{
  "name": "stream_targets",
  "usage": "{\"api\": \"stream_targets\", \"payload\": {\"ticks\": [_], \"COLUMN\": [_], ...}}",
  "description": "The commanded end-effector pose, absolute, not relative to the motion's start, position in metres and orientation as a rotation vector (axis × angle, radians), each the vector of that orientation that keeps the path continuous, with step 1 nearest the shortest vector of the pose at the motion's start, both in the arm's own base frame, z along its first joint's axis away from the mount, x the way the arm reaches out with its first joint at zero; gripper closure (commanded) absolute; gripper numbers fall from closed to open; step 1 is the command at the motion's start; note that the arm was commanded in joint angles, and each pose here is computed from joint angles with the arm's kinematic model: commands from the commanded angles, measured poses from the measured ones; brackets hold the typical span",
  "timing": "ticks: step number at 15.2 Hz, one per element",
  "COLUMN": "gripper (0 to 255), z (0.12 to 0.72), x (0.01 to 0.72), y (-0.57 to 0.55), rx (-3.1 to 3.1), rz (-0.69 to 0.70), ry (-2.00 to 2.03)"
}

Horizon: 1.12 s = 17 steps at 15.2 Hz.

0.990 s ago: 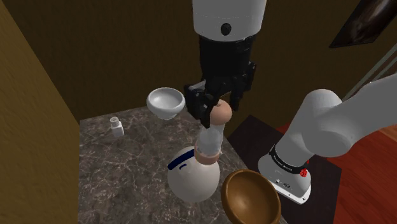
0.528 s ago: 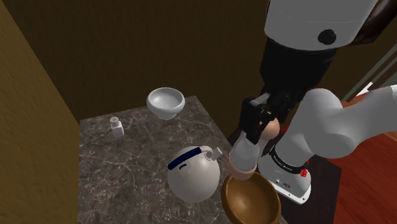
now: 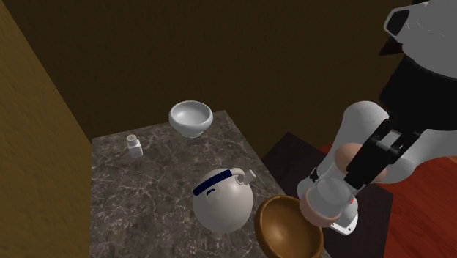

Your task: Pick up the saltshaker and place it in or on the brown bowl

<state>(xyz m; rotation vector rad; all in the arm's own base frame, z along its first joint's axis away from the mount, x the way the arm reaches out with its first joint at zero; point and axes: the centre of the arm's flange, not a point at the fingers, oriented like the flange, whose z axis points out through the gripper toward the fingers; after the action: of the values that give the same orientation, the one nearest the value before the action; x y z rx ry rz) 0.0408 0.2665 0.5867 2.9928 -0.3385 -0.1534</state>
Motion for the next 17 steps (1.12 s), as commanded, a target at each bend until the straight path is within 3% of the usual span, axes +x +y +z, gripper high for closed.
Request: {"api": "stream_targets", "payload": {"ticks": [1, 17], "gripper": [255, 255], "z": [0.579, 0.495], "x": [0.038, 0.038], "y": [0.264, 0.264], "rx": [2.992, 2.992], "rz": [-0.155, -0.155], "ry": [-0.339, -0.339]}}
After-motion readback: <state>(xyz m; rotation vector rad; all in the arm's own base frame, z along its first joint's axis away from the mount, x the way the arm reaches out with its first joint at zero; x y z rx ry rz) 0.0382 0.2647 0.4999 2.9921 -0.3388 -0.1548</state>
